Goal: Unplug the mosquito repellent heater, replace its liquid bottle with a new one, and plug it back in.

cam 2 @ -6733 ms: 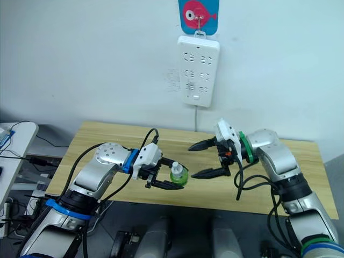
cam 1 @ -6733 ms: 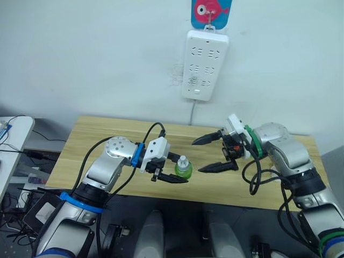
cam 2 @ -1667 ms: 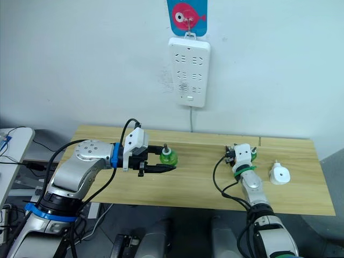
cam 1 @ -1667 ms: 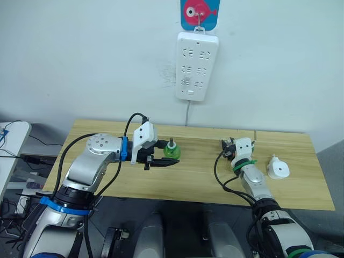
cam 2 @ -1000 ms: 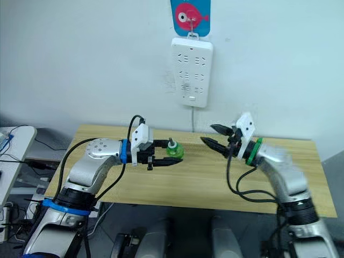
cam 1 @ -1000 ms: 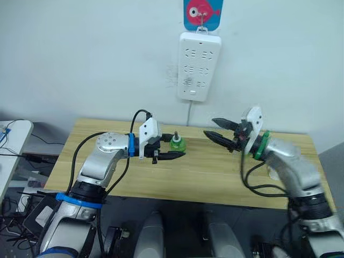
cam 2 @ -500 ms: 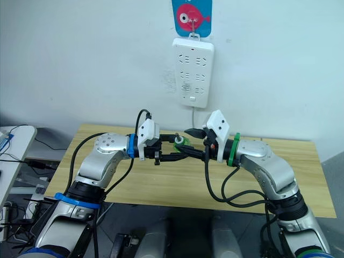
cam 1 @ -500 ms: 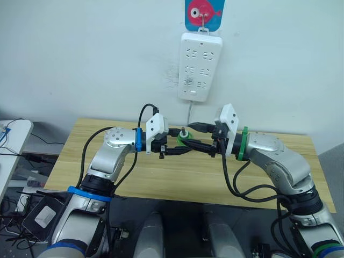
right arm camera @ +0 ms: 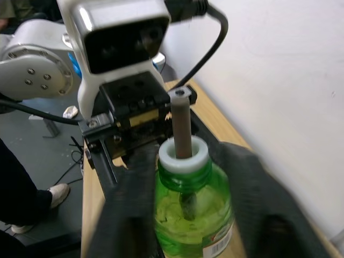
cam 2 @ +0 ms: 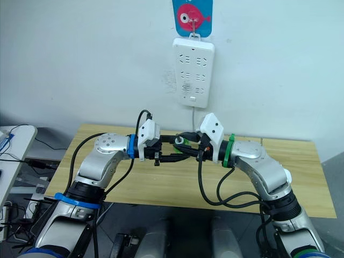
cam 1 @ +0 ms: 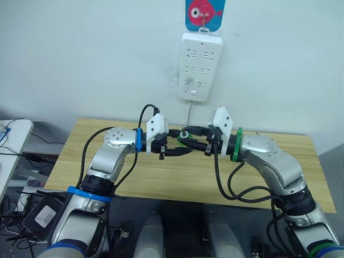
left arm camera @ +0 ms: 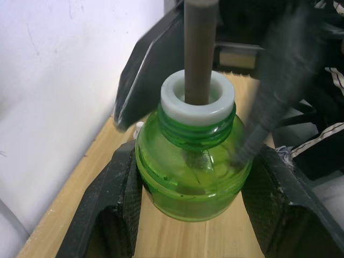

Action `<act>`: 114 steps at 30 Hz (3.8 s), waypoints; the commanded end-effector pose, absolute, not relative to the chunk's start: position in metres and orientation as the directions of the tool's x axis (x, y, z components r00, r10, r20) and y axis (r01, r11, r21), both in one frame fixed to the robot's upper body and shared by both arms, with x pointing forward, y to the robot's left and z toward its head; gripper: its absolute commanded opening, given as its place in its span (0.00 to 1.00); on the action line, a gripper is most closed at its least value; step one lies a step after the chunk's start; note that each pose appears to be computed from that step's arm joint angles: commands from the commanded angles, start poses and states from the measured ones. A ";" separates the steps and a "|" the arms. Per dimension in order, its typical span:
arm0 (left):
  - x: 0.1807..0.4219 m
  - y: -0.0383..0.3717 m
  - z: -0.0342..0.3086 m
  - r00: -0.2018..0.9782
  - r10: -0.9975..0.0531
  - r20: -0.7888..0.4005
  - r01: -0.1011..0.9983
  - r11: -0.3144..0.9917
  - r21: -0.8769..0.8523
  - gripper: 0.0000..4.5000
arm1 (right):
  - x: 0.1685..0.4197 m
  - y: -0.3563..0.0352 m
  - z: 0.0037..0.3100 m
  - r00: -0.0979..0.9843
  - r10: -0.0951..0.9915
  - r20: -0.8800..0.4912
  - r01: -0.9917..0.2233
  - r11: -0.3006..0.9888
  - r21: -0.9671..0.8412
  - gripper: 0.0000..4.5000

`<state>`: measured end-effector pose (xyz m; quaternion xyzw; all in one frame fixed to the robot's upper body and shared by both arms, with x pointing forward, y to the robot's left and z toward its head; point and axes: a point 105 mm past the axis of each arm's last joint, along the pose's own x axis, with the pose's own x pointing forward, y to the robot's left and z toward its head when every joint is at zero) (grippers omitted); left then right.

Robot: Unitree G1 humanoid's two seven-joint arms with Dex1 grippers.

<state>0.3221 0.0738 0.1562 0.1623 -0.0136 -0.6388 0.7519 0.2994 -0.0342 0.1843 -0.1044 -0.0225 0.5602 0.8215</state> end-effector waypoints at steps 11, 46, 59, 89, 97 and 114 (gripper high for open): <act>0.311 0.073 0.189 0.298 -0.954 0.015 0.897 0.286 0.338 1.00 | 0.316 -0.089 0.209 0.611 0.780 0.135 -0.788 0.582 0.199 0.19; 0.322 0.008 0.234 0.441 -0.783 0.439 0.730 0.598 0.332 0.86 | 0.303 -0.104 0.267 0.703 0.645 0.299 -0.638 0.388 0.665 0.19; 0.322 0.005 0.236 0.435 -0.784 0.443 0.735 0.593 0.328 0.50 | 0.300 -0.100 0.261 0.694 0.668 0.269 -0.638 0.398 0.659 0.19; 0.323 0.028 0.214 0.395 -0.855 0.336 0.797 0.501 0.338 0.50 | 0.308 -0.319 0.105 0.678 0.122 -0.725 -0.271 0.958 -0.092 0.99; 0.318 0.028 0.211 0.414 -0.847 0.333 0.795 0.515 0.321 0.50 | 0.309 -0.335 0.087 0.624 0.058 -0.779 -0.141 0.989 -0.039 0.99; 0.315 0.027 0.212 0.423 -0.847 0.322 0.795 0.518 0.315 0.50 | 0.309 -0.338 0.065 0.537 0.063 -0.841 -0.093 0.996 0.015 0.99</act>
